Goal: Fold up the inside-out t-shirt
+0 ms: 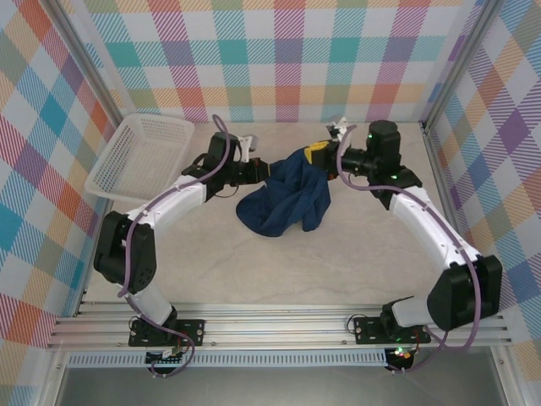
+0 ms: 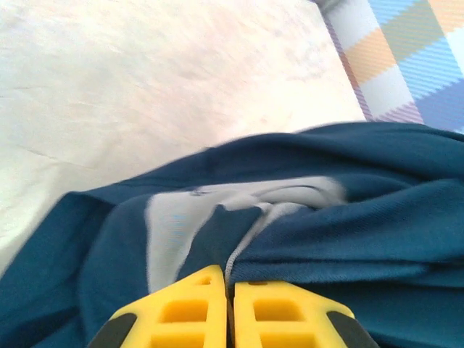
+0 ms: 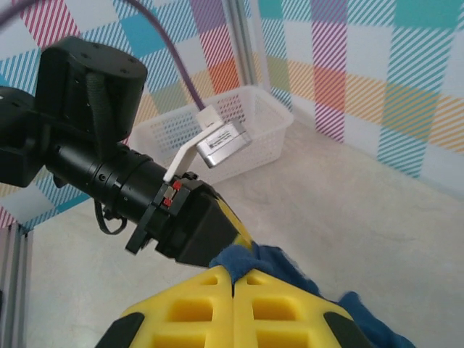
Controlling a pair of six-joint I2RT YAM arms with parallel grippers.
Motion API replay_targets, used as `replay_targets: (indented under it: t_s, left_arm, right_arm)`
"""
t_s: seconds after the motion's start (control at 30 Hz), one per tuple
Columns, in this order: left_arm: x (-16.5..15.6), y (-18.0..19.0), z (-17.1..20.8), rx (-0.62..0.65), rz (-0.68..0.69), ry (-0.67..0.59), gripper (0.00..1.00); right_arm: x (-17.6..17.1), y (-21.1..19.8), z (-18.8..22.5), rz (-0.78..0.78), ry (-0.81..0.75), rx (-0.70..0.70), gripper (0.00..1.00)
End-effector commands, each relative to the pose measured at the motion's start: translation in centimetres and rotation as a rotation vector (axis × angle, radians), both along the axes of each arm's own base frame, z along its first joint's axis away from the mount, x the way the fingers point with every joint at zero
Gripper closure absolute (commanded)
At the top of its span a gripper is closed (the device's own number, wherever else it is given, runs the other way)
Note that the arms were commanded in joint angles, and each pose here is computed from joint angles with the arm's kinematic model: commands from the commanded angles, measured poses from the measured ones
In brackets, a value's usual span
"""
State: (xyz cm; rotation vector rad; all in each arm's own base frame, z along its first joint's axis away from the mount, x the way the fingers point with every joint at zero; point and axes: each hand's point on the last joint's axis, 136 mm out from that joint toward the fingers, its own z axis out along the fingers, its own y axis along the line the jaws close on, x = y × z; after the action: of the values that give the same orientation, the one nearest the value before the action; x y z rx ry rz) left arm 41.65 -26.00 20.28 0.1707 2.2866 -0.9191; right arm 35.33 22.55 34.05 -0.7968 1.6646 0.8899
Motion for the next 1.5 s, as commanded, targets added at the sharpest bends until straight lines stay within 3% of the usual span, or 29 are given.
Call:
replay_targets:
  t_s: [0.0, 0.1, 0.3, 0.53, 0.67, 0.8, 1.0, 1.1, 1.3, 1.37, 1.47]
  left_arm:
    - [0.3, 4.3, 0.7, 0.016, 0.166, 0.0, 0.88]
    - [-0.3, 6.7, -2.2, 0.07, 0.24, 0.069, 0.85]
    - [-1.6, 5.8, -4.2, 0.045, 0.17, 0.112, 0.73]
    - [-3.6, 5.4, -2.8, 0.06, 0.089, 0.039, 0.43]
    - [-4.0, 2.4, -0.8, 0.027, -0.002, -0.027, 0.33]
    - [-3.6, -2.1, -0.4, 0.079, -0.132, -0.072, 0.28]
    - [-0.5, -6.4, -2.2, 0.088, -0.224, -0.025, 0.25]
    - [-0.9, -8.8, -3.4, 0.072, -0.334, 0.045, 0.23]
    - [-2.3, -12.6, -5.0, 0.034, -0.492, 0.116, 0.25]
    - [-1.7, -13.2, -5.6, 0.033, -0.492, 0.129, 0.37]
    - [-0.9, -13.9, -5.3, 0.03, -0.498, 0.133, 0.65]
  right_arm:
    - [-1.5, -2.4, 4.5, -0.026, -0.147, 0.047, 1.0]
    - [-2.3, -3.2, 5.5, -0.023, -0.17, 0.08, 1.0]
    - [-2.5, -2.1, 3.9, 0.071, -0.107, 0.126, 1.0]
    - [-2.6, -1.6, 1.2, 0.121, -0.037, 0.108, 1.0]
    - [-2.8, -1.6, 0.0, 0.129, -0.009, 0.095, 1.0]
    - [-3.2, -1.6, -0.3, 0.133, 0.001, 0.098, 1.0]
    - [-3.6, -1.5, -0.4, 0.147, 0.011, 0.109, 1.0]
    - [-3.7, -1.4, -0.3, 0.15, 0.009, 0.11, 1.0]
    - [-3.4, -1.0, -0.8, 0.158, 0.025, 0.112, 1.0]
    - [-3.3, -0.8, -0.9, 0.163, 0.032, 0.113, 1.0]
    - [-3.3, -0.9, -1.0, 0.157, 0.035, 0.109, 1.0]
